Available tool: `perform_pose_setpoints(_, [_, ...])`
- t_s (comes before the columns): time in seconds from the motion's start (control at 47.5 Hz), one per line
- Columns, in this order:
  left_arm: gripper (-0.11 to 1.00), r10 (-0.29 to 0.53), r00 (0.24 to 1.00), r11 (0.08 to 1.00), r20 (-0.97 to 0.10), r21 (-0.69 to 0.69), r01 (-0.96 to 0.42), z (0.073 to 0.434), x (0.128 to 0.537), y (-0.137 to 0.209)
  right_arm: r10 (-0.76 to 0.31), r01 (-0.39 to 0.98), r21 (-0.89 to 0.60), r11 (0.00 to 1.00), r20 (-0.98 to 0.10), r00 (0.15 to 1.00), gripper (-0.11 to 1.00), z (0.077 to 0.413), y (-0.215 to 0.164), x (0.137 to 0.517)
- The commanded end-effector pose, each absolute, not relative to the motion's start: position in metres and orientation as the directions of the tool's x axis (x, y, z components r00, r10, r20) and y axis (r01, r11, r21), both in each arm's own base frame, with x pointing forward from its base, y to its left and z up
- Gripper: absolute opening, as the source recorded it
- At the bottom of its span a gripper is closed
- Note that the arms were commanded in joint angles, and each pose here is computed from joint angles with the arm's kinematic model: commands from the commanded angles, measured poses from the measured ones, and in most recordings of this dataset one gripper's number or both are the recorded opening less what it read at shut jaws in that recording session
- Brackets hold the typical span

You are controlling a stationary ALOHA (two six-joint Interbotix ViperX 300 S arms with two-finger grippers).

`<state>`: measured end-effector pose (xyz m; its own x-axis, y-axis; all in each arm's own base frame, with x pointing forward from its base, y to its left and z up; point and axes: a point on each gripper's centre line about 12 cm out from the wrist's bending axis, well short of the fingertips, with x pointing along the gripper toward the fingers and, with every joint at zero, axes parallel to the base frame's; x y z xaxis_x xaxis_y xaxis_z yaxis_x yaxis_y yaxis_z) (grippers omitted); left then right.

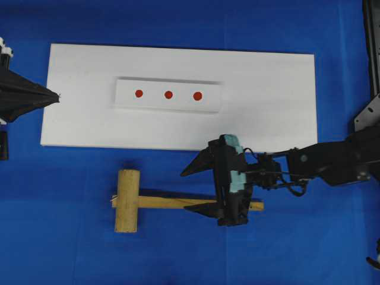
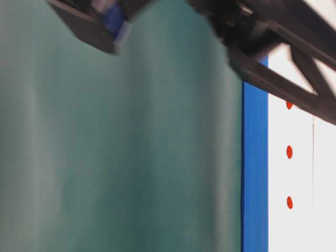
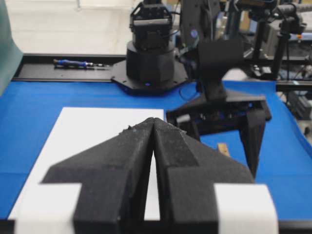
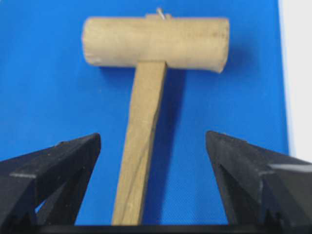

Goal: Hit the mark with a hammer.
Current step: 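Close the right gripper around the mallet handle near the head, then lift the mallet with the right gripper and carry it over the red dots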

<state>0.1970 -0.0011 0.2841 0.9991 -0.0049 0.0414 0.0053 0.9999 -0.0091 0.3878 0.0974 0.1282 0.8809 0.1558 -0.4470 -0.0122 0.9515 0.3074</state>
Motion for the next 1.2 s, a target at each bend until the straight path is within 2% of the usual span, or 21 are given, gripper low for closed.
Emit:
perform_pose_setpoints(0.0, [0.00,-0.009,0.999,1.000,0.052,-0.012,0.010,0.288,0.198,-0.002,0.153,-0.009,0.326,0.945,-0.418,0.895,0.84,0.130,0.103,0.399])
perform_pose_setpoints(0.358, [0.00,-0.009,0.999,1.000,0.041,-0.014,0.009,0.285,0.198,-0.002,0.140,0.044,0.348,0.936,-0.486,0.862,0.84,0.090,0.119,0.414])
perform_pose_setpoints(0.59, [0.00,-0.007,1.000,1.000,0.031,-0.014,0.008,0.284,0.198,-0.002,0.147,0.038,0.344,0.938,-0.495,0.857,0.81,0.085,0.124,0.414])
perform_pose_setpoints(0.653, [0.00,-0.007,1.000,1.000,0.029,-0.014,0.008,0.284,0.198,-0.002,0.147,0.037,0.342,0.939,-0.497,0.855,0.72,0.084,0.124,0.414])
perform_pose_setpoints(0.801, [0.00,-0.009,0.999,1.000,0.031,-0.014,0.009,0.284,0.198,-0.002,0.153,0.034,0.337,0.941,-0.511,0.846,0.29,0.083,0.126,0.412])
perform_pose_setpoints(0.885, [0.00,-0.007,1.000,1.000,0.025,-0.014,0.008,0.283,0.198,-0.002,0.155,0.034,0.336,0.941,-0.519,0.840,0.11,0.082,0.126,0.412])
perform_pose_setpoints(1.075, [0.00,-0.009,1.000,1.000,0.008,-0.015,0.009,0.281,0.198,-0.002,0.153,0.033,0.345,0.938,-0.497,0.854,0.10,0.088,0.126,0.413])
perform_pose_setpoints(1.18, [0.00,-0.009,1.000,1.000,0.003,-0.015,0.009,0.281,0.198,-0.002,0.154,0.022,0.359,0.933,-0.455,0.877,0.10,0.104,0.125,0.415])
